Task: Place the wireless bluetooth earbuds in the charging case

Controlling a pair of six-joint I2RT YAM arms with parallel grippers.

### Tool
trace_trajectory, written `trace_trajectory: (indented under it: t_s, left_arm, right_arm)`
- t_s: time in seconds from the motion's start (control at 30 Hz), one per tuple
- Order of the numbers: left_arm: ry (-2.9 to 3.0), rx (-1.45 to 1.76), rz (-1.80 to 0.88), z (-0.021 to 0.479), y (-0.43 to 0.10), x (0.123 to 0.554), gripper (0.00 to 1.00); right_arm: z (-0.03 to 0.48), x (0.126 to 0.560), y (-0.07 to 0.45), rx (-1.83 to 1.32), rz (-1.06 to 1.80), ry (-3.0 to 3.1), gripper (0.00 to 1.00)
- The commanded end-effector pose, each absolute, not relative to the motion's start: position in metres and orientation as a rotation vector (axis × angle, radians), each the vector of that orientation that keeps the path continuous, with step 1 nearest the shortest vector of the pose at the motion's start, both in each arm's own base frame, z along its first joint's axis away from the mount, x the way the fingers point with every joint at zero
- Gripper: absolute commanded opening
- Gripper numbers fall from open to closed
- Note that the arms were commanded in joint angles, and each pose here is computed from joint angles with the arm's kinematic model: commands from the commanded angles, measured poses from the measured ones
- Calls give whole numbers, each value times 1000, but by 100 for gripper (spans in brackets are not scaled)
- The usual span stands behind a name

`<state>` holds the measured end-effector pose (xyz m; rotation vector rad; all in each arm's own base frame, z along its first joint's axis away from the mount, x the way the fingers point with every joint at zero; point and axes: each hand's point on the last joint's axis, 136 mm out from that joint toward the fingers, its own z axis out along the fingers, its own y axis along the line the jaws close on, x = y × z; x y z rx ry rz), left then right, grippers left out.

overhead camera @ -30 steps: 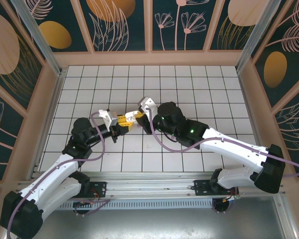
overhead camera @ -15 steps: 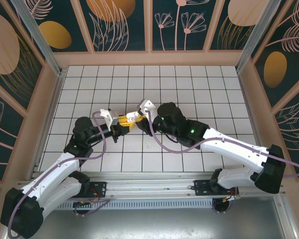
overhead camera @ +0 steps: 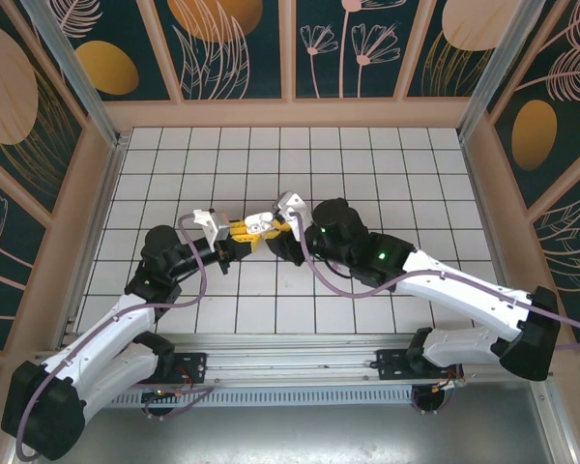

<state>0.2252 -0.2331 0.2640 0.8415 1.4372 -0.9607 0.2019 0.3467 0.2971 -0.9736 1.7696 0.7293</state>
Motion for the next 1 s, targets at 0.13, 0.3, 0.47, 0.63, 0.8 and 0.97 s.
trace_trajectory:
  t_s: [0.13, 0.3, 0.47, 0.63, 0.8, 0.97]
  left_arm:
    - [1357, 840, -951, 289, -234, 227, 0]
    - [1344, 860, -961, 293, -236, 224, 0]
    - [1339, 879, -977, 296, -238, 222, 0]
    - [1349, 887, -986, 295, -238, 220, 0]
    - [1381, 879, -969, 290, -237, 224, 0]
    - [1407, 876, -964, 286, -237, 227, 0]
  right_arm:
    - [353, 203, 320, -812, 951, 1689, 38]
    - [365, 217, 310, -725, 1106, 1714, 43]
    - [355, 215, 324, -778, 1288, 1759, 48]
    - [349, 210, 328, -801, 1248, 1760, 42]
    - [344, 205, 337, -821, 1041, 1789, 42]
    - [330, 204, 350, -846, 962, 1861, 42]
